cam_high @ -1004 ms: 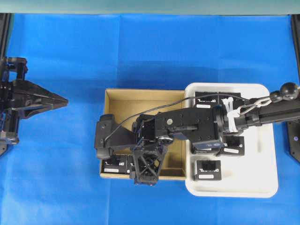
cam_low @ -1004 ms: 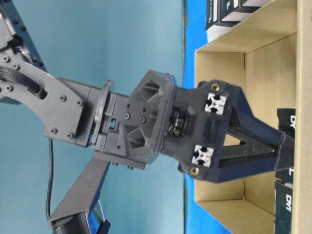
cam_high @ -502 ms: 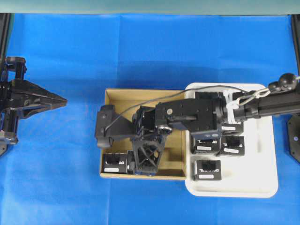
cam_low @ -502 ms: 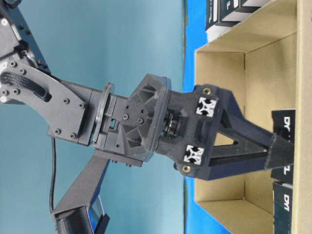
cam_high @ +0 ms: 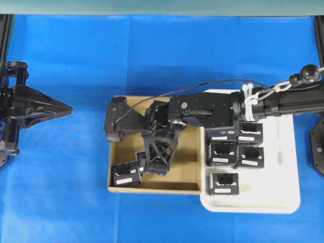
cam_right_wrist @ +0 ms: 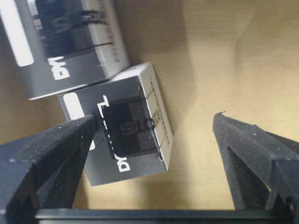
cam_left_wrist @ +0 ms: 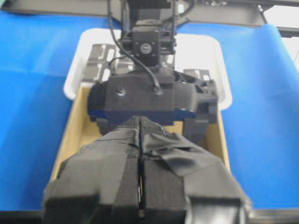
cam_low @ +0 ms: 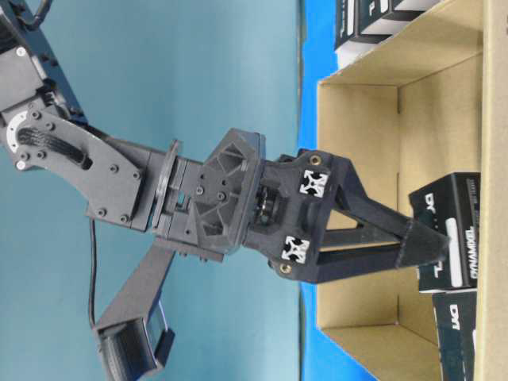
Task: Pick the box from inside the cardboard box.
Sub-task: 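Close the right gripper on one black box inside the cardboard box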
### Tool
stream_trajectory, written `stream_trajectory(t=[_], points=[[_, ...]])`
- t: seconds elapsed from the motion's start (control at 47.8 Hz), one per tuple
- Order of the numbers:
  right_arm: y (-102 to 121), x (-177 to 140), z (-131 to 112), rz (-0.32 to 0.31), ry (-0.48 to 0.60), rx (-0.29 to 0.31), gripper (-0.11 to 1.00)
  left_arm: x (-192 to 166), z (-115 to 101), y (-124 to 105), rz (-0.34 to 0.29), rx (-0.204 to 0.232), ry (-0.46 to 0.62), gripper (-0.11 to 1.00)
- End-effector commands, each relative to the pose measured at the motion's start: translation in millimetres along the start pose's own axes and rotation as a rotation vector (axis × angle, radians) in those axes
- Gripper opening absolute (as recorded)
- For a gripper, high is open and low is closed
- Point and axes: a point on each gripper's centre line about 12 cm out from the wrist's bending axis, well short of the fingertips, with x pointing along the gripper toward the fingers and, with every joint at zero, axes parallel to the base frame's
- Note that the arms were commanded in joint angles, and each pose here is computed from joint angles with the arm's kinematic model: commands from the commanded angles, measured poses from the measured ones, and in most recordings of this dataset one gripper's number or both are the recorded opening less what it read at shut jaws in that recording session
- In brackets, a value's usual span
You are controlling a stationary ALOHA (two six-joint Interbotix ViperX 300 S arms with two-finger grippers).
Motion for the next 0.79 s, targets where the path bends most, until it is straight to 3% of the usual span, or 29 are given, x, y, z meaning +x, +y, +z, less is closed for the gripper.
stream_trajectory(t=[0.0,0.105,0.376,0.502,0.774], points=[[-8,5,-6,-0.011,0.022,0.003,0.99,1,4,-1,-0.002,0.002,-0.012,-0.07],[-5,4,-6,-0.01,0.019,-0.002,0.99,1,4,0,-0.001,0.003,-0.012,-0.07],[19,-27,9,0.015,0.046,-0.121,0.99,1,5,-1,-0.002,0.0,-0.014,-0.07],[29,-29,7,0.025,0.091,-0.164,0.99,0,5,-1,-0.005,-0.016,-0.014,-0.07],[35,-26,6,0.023,0.07,-0.241,0.99,0,3,-1,-0.004,-0.036,0.0,-0.07]])
